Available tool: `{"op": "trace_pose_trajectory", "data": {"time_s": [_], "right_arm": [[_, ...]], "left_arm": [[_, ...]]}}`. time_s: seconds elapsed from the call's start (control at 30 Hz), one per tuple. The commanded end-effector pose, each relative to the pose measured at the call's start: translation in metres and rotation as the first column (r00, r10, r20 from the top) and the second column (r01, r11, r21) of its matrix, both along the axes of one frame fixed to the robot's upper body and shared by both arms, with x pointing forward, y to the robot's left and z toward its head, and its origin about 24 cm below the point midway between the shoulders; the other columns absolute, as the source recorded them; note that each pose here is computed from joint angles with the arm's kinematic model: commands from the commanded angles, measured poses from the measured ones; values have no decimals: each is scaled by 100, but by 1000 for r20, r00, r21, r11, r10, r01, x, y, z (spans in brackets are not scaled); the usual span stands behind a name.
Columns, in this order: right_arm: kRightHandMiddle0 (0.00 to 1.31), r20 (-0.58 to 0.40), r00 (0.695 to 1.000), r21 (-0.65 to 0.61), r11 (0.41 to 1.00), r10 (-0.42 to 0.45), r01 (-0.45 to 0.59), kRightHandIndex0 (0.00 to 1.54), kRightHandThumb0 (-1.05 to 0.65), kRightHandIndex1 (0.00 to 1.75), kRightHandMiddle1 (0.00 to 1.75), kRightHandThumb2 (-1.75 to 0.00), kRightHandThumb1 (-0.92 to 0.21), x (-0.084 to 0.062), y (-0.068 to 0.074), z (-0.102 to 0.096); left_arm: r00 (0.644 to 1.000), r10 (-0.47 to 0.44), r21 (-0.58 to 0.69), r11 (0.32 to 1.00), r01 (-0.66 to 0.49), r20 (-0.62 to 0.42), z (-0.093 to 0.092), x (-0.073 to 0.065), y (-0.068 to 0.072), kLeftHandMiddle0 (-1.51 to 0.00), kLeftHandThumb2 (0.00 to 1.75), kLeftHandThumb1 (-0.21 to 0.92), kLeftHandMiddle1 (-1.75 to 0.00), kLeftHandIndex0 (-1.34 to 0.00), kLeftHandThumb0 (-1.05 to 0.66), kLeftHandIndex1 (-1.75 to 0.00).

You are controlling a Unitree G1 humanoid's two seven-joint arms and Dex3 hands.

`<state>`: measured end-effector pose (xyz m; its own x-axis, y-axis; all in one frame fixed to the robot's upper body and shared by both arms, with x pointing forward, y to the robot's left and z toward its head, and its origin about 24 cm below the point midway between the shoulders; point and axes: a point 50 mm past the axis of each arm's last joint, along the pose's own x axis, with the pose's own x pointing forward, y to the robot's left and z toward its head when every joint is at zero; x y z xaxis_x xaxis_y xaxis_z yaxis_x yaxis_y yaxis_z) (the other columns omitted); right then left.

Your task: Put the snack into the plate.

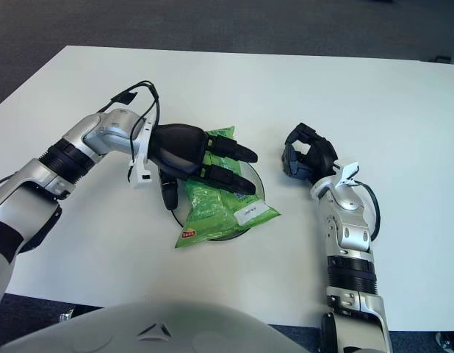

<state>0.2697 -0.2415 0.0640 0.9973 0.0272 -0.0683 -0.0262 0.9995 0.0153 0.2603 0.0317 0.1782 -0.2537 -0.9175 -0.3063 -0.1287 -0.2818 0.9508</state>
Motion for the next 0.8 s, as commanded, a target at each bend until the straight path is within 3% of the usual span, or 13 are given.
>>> {"op": "trace_pose_trajectory", "data": {"time_s": [0.0, 0.3, 0.57, 0.77], "right_arm": [[59, -176, 984, 24, 1000, -9, 14, 127, -47, 175, 175, -127, -35, -15, 2, -38], [57, -189, 982, -15, 1000, -5, 2, 126, -46, 175, 175, -125, -37, -14, -2, -39], [58, -206, 978, -7, 1000, 12, -13, 126, -47, 175, 175, -127, -36, -10, -6, -44], [57, -203, 978, 45, 998, 56, -48, 129, -46, 175, 175, -124, -38, -10, -7, -44]], "left_arm": [[1000, -7, 53, 999, 6, 16, 9, 1, -5, 0, 15, 86, 0, 0, -97, 0], [1000, 2, 126, 992, 1, -27, 17, 10, -7, 0, 11, 84, 0, 0, -101, 0], [996, 68, 77, 995, -63, -64, 24, 26, 10, 0, 8, 82, 0, 0, -98, 0], [967, 201, 2, 979, -203, -157, 22, 45, 29, 0, 8, 84, 0, 0, -97, 0]]}}
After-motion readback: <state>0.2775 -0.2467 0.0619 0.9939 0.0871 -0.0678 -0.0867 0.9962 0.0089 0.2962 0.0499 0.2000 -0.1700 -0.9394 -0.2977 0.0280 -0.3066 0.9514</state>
